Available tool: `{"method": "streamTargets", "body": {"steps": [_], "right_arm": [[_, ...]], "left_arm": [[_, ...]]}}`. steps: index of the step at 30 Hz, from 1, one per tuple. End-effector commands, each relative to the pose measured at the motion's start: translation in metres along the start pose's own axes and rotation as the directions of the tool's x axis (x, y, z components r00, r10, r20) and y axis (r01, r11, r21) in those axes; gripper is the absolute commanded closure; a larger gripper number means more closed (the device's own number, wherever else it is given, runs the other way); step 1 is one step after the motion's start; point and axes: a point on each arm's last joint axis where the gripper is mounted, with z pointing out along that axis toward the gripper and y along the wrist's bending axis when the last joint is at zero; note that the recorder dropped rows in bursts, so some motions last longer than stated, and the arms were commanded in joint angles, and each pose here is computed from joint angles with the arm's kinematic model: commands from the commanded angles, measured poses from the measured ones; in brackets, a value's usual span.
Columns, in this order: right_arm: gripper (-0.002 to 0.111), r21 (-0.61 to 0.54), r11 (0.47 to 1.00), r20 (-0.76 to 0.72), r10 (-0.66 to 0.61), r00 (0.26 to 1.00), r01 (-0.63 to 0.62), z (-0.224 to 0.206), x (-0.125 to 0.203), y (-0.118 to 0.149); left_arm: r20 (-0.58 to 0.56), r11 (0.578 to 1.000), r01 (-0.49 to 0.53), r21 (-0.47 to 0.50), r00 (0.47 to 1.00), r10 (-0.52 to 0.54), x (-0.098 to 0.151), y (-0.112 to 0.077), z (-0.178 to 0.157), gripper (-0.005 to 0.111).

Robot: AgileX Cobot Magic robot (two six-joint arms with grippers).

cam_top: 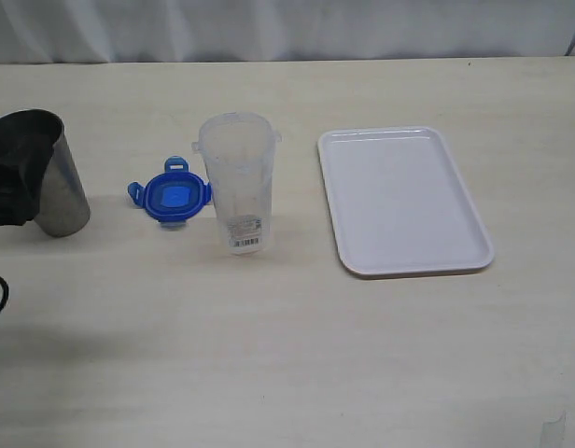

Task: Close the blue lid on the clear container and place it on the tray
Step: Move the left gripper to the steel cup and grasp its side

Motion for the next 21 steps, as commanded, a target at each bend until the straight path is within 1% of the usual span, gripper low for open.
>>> {"method": "streamTargets", "body": {"steps": [1,2,4,6,11,21], "right_arm": [[0.104,0.004,1.000,0.002,-0.004,1.000,0.004,0.000,0.000,0.000],[0.104,0.004,1.000,0.002,-0.004,1.000,0.004,0.000,0.000,0.000],[0.104,0.004,1.000,0.002,-0.004,1.000,0.004,0.000,0.000,0.000],[0.104,0.004,1.000,0.002,-0.004,1.000,0.004,0.000,0.000,0.000],[0.104,0.004,1.000,0.002,-0.004,1.000,0.004,0.000,0.000,0.000],[0.104,0.004,1.000,0.002,-0.004,1.000,0.004,0.000,0.000,0.000]], "left_arm": [[-0.034,1.000,0.002,-0.015,0.999,-0.002,0.011,0.003,0.008,0.004],[-0.053,1.000,-0.002,-0.031,0.999,0.000,0.015,0.005,0.009,0.004],[-0.076,0.997,0.023,-0.076,0.997,-0.029,0.020,0.009,0.011,0.004],[-0.083,0.995,0.013,-0.095,0.996,-0.021,0.024,0.011,0.013,0.004],[-0.115,0.997,0.002,-0.071,0.993,-0.010,0.031,0.011,0.025,0.004],[-0.187,0.997,0.013,-0.077,0.982,-0.027,0.051,0.016,0.052,0.004]]}}
